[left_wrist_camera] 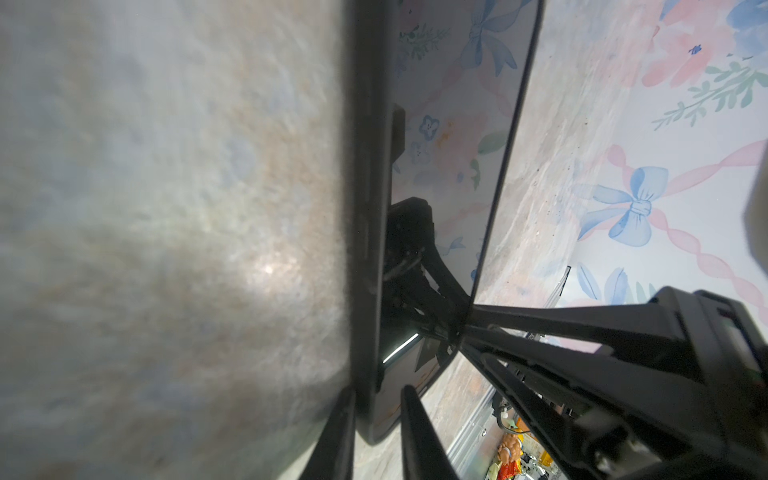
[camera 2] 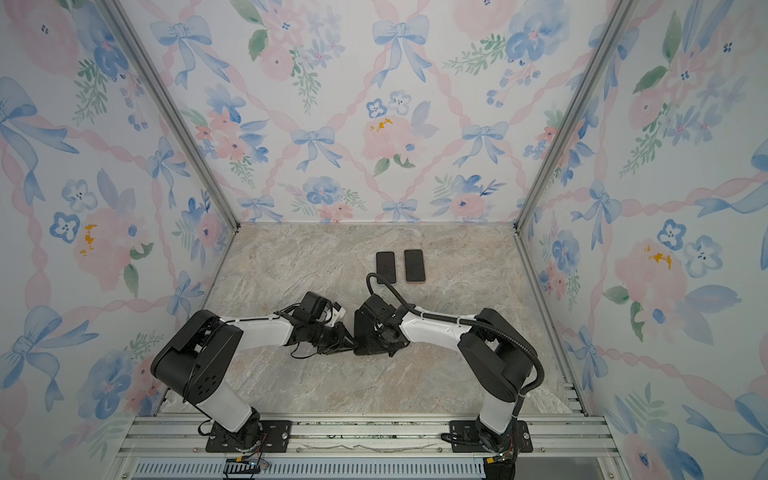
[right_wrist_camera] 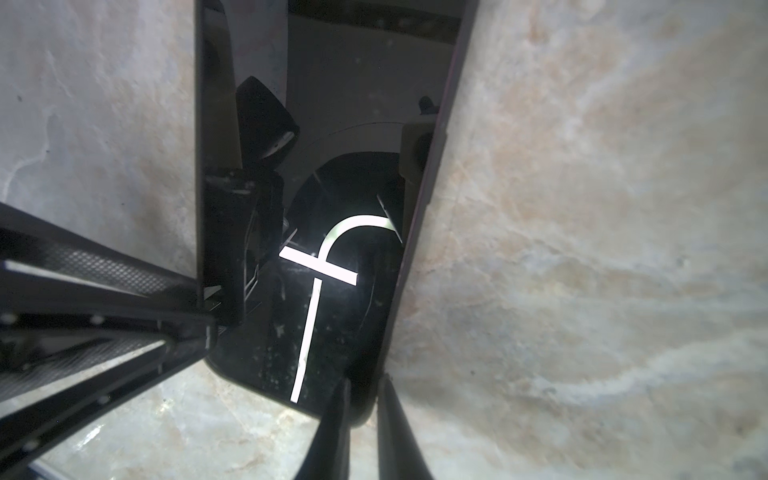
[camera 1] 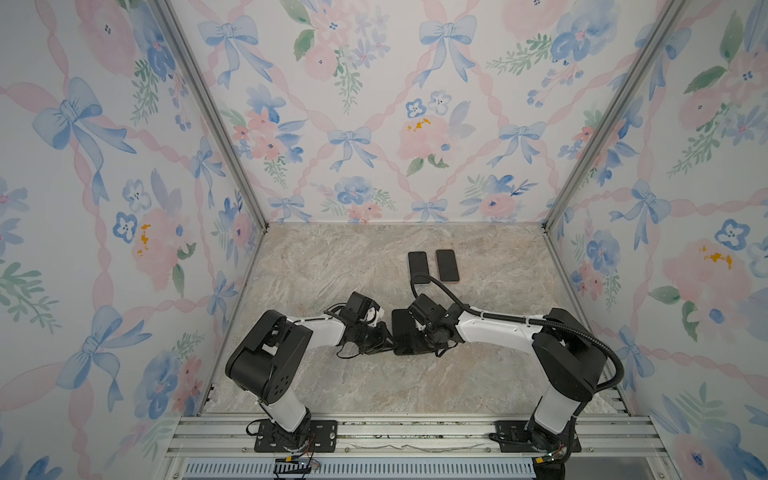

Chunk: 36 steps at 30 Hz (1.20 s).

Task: Put the phone into the phone case
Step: 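Open the left gripper and draw it back while the right holds the phone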

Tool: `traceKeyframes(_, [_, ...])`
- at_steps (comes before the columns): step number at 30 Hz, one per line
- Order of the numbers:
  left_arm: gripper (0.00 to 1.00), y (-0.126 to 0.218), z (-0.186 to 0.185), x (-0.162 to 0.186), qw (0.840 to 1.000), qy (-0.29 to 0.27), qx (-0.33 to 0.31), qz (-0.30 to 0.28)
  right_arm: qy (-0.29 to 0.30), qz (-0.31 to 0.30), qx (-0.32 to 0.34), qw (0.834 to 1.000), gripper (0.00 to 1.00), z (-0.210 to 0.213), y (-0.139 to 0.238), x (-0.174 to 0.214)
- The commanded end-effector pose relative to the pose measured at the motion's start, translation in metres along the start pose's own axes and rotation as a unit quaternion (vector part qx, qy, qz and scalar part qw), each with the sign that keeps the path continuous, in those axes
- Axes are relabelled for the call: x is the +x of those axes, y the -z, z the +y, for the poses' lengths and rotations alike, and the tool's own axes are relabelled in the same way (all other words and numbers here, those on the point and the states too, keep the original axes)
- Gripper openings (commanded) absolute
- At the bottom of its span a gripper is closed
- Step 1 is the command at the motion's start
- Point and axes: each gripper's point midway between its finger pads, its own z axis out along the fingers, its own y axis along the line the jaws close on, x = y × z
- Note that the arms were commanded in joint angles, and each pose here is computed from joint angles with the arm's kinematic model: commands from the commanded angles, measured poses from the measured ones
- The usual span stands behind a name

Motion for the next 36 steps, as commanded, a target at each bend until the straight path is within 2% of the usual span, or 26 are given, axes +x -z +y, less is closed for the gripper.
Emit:
traceKeyframes(1, [0.21, -0.007, 0.028, 0.017, 0.998, 0.015, -0.057, 0.014, -0.004, 0.013, 0.026, 1.000, 0.19, -0.001, 0.005, 0.007])
traceKeyframes(3, [0.23, 0.001, 0.028, 0.014, 0.998, 0.011, -0.069, 0.003, -0.022, -0.007, 0.034, 0.999, 0.37, -0.002, 0.022, 0.000])
traceKeyframes(5, [0.32, 0.013, 0.031, 0.008, 0.996, 0.012, -0.085, -0.016, -0.044, -0.035, 0.030, 0.998, 0.52, -0.001, 0.032, -0.008])
traceKeyframes(8, [0.43, 0.034, 0.041, -0.006, 0.993, 0.019, -0.106, -0.045, -0.052, -0.060, 0.035, 0.996, 0.68, -0.002, 0.035, -0.022])
traceKeyframes(16, [0.78, 0.060, 0.054, -0.018, 0.990, 0.033, -0.120, -0.071, -0.048, -0.055, 0.049, 0.996, 0.93, 0.015, 0.022, -0.050])
traceKeyframes(18, [0.83, 0.062, 0.056, -0.020, 0.990, 0.037, -0.120, -0.071, -0.048, -0.049, 0.057, 0.996, 1.00, 0.018, 0.016, -0.053])
traceKeyframes(19, [0.86, 0.063, 0.056, -0.021, 0.990, 0.039, -0.118, -0.071, -0.048, -0.045, 0.060, 0.996, 0.97, 0.019, 0.014, -0.054])
traceKeyframes(23, [0.95, 0.066, 0.055, -0.024, 0.989, 0.044, -0.119, -0.072, -0.051, -0.036, 0.092, 0.994, 0.97, 0.016, 0.006, -0.058])
traceKeyframes(29, [0.97, 0.069, 0.056, -0.026, 0.989, 0.052, -0.113, -0.074, -0.050, -0.014, 0.117, 0.992, 1.00, 0.017, -0.010, -0.055])
traceKeyframes(36, [0.97, 0.070, 0.062, -0.024, 0.989, 0.063, -0.114, -0.073, -0.044, 0.006, 0.142, 0.989, 0.94, 0.016, -0.026, -0.046])
